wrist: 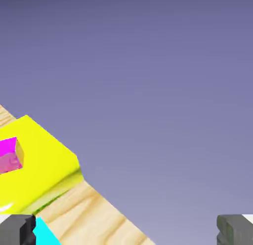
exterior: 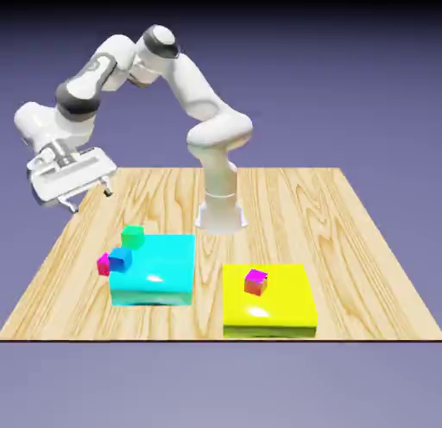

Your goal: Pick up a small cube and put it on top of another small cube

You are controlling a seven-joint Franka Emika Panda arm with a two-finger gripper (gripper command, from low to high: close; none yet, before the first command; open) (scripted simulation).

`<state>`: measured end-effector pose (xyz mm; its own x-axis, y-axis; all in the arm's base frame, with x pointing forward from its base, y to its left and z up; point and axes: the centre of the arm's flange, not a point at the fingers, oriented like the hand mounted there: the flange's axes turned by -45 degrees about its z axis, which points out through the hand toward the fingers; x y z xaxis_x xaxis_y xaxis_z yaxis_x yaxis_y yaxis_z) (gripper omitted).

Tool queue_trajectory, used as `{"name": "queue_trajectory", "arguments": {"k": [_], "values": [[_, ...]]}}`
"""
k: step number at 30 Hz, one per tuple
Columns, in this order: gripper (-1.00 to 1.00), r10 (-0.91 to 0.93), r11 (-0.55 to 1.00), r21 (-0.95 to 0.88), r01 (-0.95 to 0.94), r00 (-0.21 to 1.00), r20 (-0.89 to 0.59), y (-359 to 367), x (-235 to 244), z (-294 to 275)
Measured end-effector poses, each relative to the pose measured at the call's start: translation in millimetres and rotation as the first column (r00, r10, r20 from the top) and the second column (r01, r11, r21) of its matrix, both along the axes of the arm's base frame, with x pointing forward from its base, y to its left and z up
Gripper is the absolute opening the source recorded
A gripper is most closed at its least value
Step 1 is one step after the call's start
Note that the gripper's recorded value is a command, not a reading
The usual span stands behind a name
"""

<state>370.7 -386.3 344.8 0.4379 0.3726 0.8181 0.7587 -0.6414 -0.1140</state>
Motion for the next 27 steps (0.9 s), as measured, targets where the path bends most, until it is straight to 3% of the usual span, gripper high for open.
{"name": "queue_trajectory", "arguments": {"k": [12, 27], "values": [[0.0, 0.189, 0.974, 0.102, -0.201, 0.975, 0.114, -51.6, -47.7, -129.5], [0.0, 0.328, 0.91, 0.161, -0.381, 0.902, 0.279, -77.9, -143.9, -263.5]]}}
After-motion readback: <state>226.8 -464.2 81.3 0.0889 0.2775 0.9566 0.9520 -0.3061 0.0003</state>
